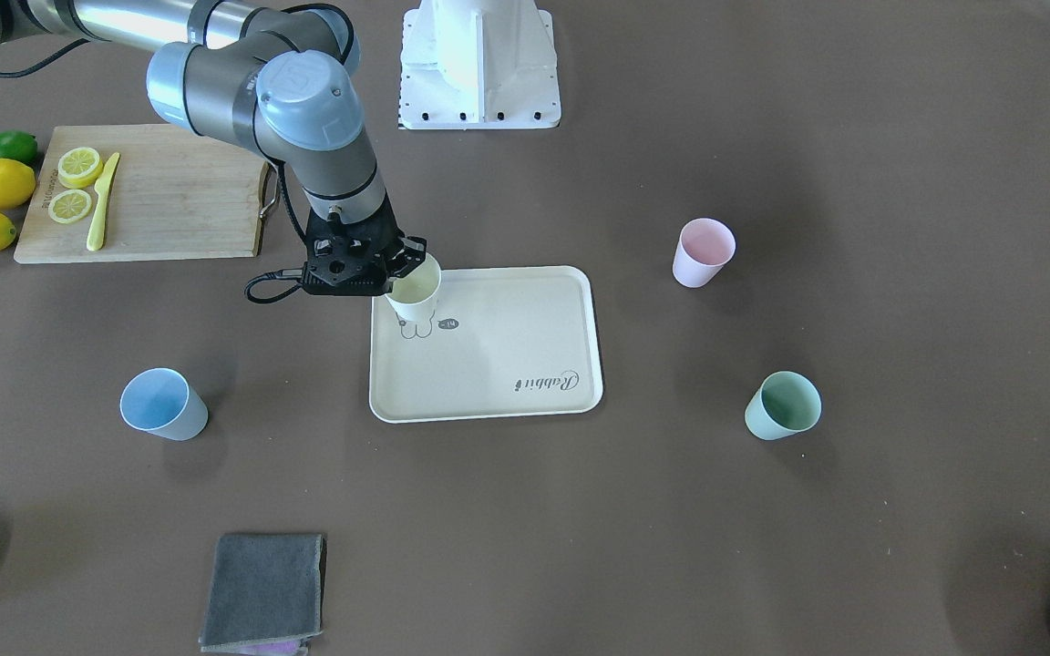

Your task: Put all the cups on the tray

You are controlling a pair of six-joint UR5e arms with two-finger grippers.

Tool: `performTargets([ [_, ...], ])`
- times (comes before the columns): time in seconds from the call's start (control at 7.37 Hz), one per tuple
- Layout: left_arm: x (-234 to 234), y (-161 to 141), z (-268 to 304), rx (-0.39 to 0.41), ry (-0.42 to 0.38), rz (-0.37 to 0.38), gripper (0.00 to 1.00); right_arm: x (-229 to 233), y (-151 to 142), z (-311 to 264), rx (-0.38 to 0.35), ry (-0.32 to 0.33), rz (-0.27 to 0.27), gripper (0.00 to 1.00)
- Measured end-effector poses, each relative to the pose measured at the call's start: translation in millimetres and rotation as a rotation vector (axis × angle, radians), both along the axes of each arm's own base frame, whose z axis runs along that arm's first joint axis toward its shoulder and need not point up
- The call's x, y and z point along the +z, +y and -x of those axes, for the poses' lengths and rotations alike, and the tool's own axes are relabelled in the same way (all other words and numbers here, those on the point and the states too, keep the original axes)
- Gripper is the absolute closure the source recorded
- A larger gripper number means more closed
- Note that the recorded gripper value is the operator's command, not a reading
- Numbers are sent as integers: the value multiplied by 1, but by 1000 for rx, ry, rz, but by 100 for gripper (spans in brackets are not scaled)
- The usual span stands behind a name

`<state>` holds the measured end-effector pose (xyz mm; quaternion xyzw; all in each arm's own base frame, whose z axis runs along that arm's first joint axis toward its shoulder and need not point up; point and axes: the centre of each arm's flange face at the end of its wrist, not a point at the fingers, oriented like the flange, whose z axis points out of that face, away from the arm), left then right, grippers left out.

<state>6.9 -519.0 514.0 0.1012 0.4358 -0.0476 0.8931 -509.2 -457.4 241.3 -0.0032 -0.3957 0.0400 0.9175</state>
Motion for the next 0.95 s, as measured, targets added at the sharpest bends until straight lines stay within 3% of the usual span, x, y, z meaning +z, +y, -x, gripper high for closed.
performTargets([
  [0.27,-1,-1,0,0,0,0,2,13,4,16,-11,-8,-9,100],
  [0.41,-1,0,0,-1,0,0,2,14,5,19,-13,-15,-11,2],
  [0.95,-11,-3,-2,-22,12,12,2,-2,-2,-1,53,-51,30,0],
])
